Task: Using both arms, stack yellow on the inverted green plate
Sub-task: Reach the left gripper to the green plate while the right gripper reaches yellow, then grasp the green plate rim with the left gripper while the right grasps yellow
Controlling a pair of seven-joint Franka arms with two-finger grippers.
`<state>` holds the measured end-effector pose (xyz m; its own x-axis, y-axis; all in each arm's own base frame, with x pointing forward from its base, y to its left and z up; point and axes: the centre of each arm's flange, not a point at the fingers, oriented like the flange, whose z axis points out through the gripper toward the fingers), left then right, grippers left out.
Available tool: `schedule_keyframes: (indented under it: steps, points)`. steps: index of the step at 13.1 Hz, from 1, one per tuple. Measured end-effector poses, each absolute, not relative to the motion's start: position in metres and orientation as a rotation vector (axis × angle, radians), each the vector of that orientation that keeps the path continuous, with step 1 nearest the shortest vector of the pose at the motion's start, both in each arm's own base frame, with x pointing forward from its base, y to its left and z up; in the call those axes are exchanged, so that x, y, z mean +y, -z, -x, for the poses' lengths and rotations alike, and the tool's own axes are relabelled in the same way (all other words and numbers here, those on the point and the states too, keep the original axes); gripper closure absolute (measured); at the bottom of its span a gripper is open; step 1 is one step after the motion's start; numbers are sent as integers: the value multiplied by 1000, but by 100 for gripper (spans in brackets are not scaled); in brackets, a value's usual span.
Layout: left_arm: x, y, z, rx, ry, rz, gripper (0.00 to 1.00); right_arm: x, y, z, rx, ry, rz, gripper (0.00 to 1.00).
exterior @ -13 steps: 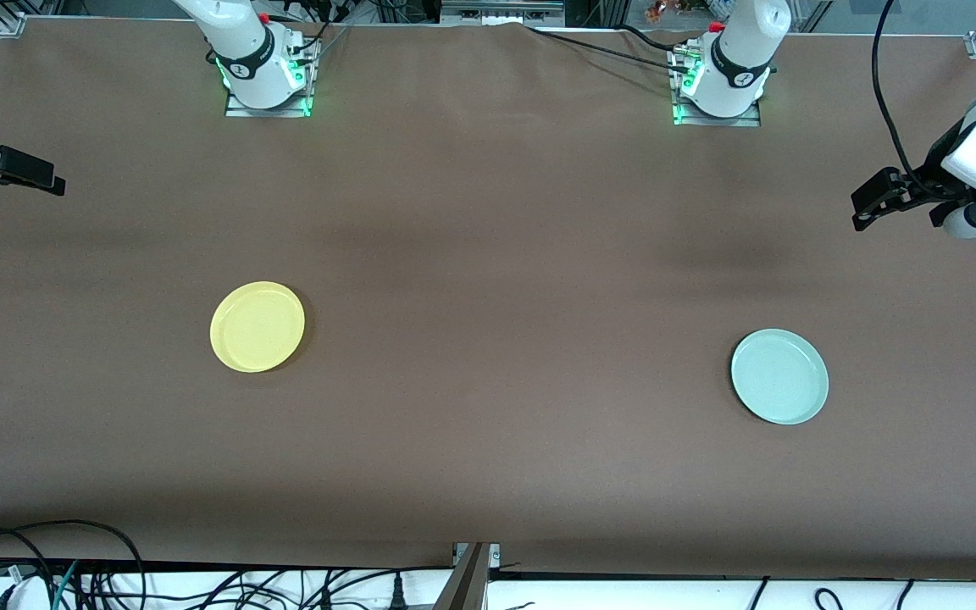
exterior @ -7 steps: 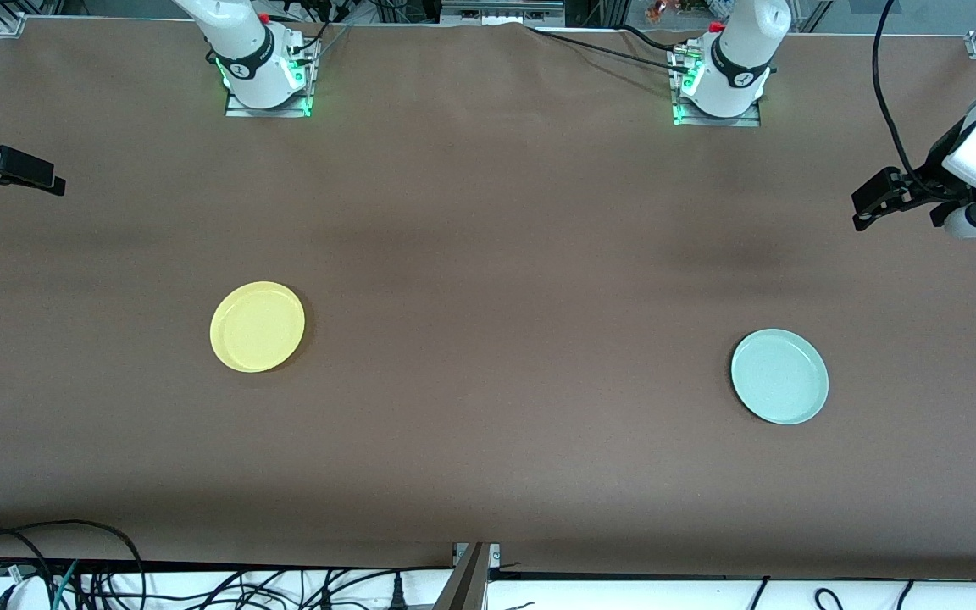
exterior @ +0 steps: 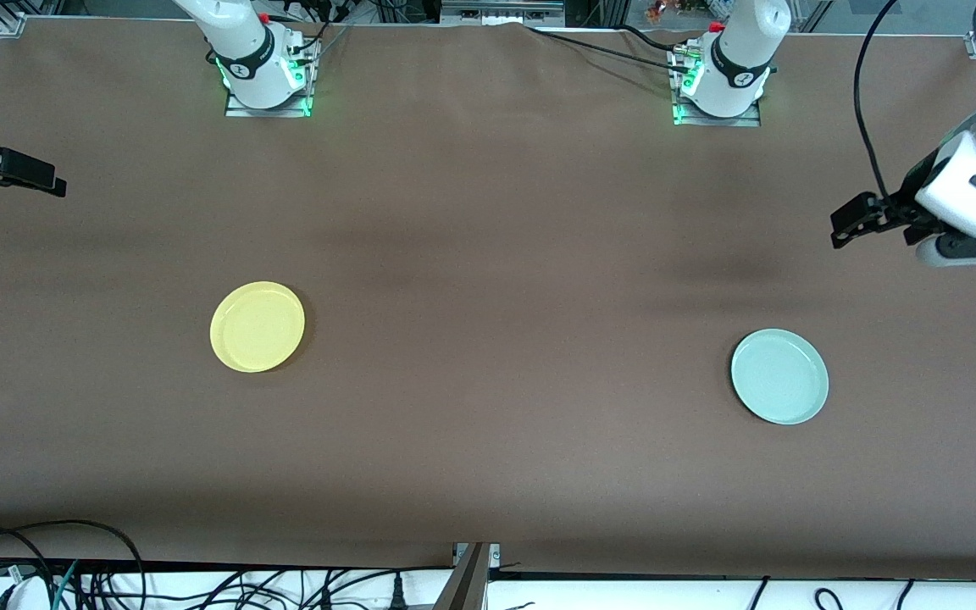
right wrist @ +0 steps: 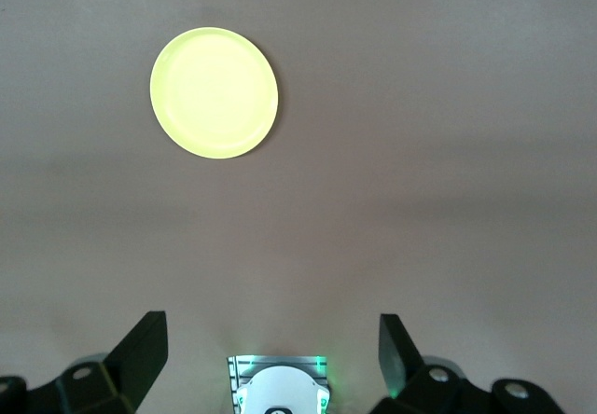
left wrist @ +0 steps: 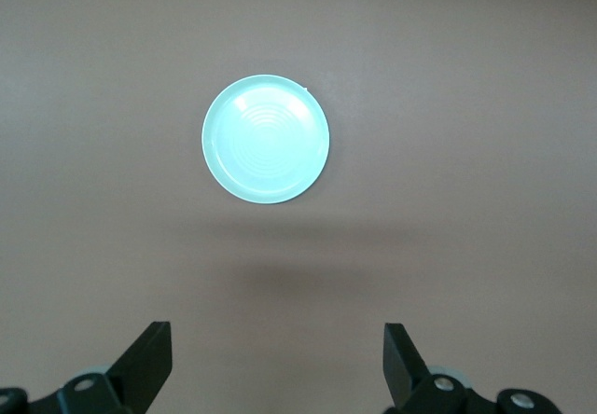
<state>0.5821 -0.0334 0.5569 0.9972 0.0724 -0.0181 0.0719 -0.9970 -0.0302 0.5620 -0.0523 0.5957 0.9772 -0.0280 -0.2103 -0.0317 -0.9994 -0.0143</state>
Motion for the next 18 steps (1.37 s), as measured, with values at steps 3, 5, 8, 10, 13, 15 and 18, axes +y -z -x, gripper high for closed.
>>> schedule_keyframes:
  steps: [3, 5, 8, 10, 13, 15, 18]
  points:
    - [-29, -491, -618, -130, -35, 3092, 0, -52, -590, -565, 43, -345, 3104, 0]
    - [-8, -436, -641, -138, -54, 3078, 0, -52, -587, -568, 43, -335, 3106, 0]
    - [31, -358, -663, -137, -68, 3062, 0, -56, -568, -582, 45, -336, 3131, 0]
    - [58, -317, -669, -60, -63, 3058, 0, -59, -542, -594, 45, -387, 3133, 0]
    - [83, -268, -669, -19, -95, 3053, 0, -65, -487, -620, 46, -419, 3141, 0]
    - [88, -240, -668, -11, -118, 3050, 0, -66, -452, -634, 43, -448, 3137, 0]
    - [99, -204, -666, -25, -129, 3045, 0, -65, -393, -651, 31, -461, 3132, 0]
